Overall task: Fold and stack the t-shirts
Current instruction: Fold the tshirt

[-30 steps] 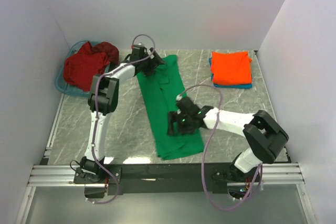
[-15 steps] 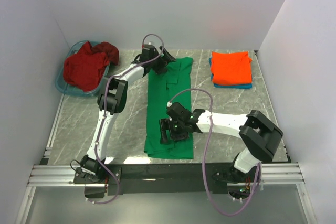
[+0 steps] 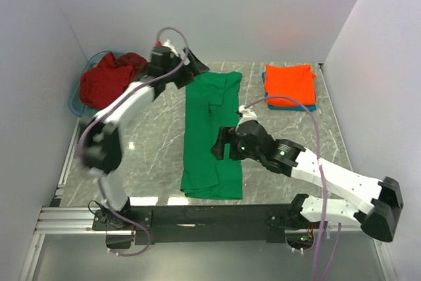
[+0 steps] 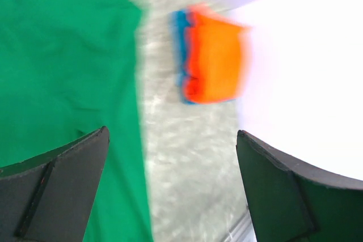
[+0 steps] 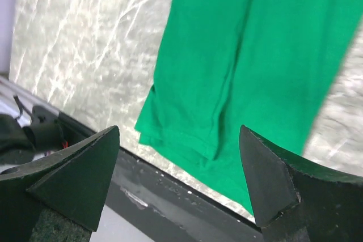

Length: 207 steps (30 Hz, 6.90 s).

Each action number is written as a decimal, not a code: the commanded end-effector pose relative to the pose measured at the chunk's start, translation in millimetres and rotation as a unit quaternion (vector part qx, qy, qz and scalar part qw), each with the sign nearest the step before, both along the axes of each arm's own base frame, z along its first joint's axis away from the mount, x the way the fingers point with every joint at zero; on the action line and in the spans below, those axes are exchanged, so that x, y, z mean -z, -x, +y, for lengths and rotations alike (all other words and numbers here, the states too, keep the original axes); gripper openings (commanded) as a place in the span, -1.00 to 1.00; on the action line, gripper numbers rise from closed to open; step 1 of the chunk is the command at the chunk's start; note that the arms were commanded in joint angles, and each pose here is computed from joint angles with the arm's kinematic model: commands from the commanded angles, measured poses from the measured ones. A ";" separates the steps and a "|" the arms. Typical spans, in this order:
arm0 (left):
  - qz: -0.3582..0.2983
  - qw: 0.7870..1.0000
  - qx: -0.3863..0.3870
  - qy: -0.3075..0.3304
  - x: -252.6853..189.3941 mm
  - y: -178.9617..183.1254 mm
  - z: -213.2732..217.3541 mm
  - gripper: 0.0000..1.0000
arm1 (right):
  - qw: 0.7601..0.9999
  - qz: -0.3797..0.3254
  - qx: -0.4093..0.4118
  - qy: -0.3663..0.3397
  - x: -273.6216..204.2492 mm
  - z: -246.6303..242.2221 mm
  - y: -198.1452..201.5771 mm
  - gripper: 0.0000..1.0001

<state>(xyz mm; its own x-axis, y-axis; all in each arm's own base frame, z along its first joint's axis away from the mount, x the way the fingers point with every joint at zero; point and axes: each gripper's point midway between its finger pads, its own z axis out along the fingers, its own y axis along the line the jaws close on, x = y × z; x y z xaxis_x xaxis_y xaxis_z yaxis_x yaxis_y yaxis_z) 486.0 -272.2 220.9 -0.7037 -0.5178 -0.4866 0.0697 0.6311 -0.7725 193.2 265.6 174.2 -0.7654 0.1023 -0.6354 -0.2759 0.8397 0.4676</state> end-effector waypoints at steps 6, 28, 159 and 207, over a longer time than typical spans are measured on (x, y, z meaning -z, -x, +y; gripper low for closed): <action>-0.038 0.999 0.027 -0.013 -31.1 151.6 36.2 0.99 | 0.997 0.003 0.078 0.021 24.6 -43.5 2.1 0.87; 0.211 0.977 0.010 0.004 126.3 344.6 88.6 0.99 | 0.994 0.049 0.100 -0.005 79.4 -59.3 25.6 0.89; 0.072 0.995 0.062 -0.040 91.3 200.8 35.4 -0.99 | 0.993 -0.006 0.093 0.067 41.0 -49.7 -85.6 -0.89; 0.089 0.995 0.015 -0.044 127.0 44.6 39.8 -0.98 | 0.992 0.048 0.107 0.050 74.4 -46.2 -235.8 -0.83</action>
<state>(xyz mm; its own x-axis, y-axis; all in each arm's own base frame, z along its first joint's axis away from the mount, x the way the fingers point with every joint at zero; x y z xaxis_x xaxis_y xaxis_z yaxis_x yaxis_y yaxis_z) 422.1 -231.3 78.1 -0.8276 -0.4503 -0.3351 -0.0920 0.6978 -0.7104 408.2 212.6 86.7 -0.8167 0.1972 -0.5423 -0.0183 0.9305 0.3659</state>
